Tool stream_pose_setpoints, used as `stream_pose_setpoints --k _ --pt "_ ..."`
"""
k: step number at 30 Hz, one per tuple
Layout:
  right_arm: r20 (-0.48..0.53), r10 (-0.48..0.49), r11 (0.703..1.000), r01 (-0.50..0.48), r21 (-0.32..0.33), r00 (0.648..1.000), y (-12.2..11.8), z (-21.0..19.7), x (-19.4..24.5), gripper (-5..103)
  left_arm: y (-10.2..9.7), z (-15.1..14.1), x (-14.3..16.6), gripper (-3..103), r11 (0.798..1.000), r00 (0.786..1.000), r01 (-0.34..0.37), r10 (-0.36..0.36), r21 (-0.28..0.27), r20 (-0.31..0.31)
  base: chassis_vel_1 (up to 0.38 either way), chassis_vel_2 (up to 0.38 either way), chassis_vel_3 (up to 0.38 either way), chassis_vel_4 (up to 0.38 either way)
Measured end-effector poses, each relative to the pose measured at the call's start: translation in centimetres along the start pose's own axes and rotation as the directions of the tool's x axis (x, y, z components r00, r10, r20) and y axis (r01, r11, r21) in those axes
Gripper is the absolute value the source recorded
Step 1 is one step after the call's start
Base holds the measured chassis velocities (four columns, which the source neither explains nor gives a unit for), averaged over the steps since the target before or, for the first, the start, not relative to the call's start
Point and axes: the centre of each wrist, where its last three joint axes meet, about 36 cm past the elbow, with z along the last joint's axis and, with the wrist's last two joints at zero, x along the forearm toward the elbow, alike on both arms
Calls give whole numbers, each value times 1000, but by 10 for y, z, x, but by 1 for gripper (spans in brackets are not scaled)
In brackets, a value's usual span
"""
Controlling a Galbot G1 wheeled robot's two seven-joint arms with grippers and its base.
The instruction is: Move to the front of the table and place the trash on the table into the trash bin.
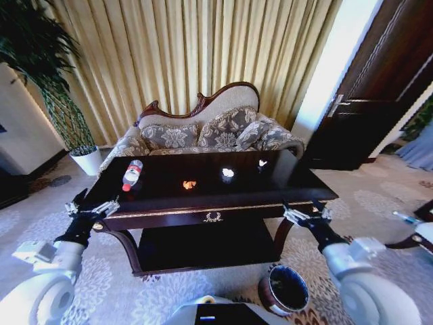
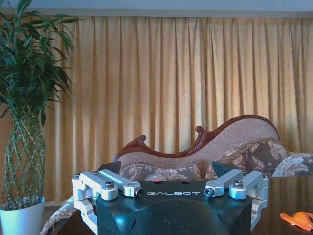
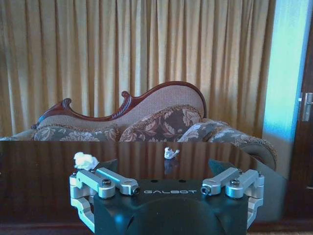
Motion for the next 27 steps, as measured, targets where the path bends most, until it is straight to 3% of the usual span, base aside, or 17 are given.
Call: stream_pose_setpoints --k 7,11,27 --pt "-20 9 1000 -9 3 1000 -26 2 -49 100 3 0 3 100 1000 1000 28 -28 -12 -5 0 0 0 0" --pt "-50 14 1000 -15 -10 999 -36 9 -98 100 2 0 3 100 999 999 43 -43 -17 -18 0 0 0 0" --pt "-123 12 1000 -15 -25 992 0 -2 -239 100 2 1 3 100 997 995 75 -77 -30 -58 0 0 0 0"
